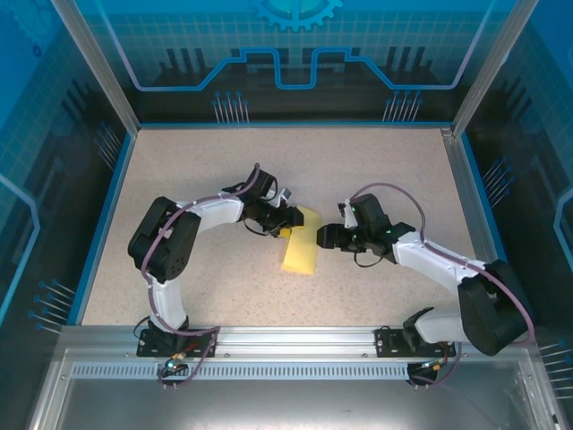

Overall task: Fold a paper plane with a square sheet of paper (pick it up from the middle)
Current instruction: Fold the triangle a second time at the center of the table.

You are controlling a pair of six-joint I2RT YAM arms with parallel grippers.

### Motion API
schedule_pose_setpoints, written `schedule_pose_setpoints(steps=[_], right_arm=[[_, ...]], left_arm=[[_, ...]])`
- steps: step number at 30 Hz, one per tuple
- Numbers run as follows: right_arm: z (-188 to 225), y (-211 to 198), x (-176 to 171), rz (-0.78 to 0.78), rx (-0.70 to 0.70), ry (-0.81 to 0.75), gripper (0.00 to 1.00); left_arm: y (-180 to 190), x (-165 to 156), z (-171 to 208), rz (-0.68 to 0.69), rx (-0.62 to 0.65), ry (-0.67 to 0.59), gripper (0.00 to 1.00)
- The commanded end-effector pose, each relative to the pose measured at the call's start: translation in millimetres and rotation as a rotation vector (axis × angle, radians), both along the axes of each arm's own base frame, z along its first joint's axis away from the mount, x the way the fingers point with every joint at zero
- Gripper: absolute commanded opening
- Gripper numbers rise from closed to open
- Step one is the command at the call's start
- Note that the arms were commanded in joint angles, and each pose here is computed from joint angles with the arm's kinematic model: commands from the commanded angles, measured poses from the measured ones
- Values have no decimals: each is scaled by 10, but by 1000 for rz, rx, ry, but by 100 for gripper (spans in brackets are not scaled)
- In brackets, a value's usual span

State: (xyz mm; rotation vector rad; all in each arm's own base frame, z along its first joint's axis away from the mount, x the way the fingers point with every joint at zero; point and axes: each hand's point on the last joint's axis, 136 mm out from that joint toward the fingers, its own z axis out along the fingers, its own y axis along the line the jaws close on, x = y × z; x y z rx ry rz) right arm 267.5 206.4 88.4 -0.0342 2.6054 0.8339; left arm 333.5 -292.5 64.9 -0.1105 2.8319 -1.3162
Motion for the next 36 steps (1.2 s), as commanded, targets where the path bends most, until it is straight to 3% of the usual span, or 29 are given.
schedule_pose_setpoints(steps=[1,7,12,16,21,36], right_arm=[[39,-94,-32,-5,-22,-36,71],[247,-110,-58,-1,1,-150,80],[288,-36,-121,115,-51,-229,79],[326,98,-277,228,-89,-242,78],[268,84,-327,230,-169,-238,77],[403,34,-403,191,-176,-332,80]], left_arm=[[-66,27,48,-32,-43,12,43],[-82,44,49,-24,-51,24,23],[-66,48,53,24,-61,36,7],[-24,33,76,74,-59,42,0],[42,2,69,130,-47,51,0],[163,8,181,179,14,5,0]])
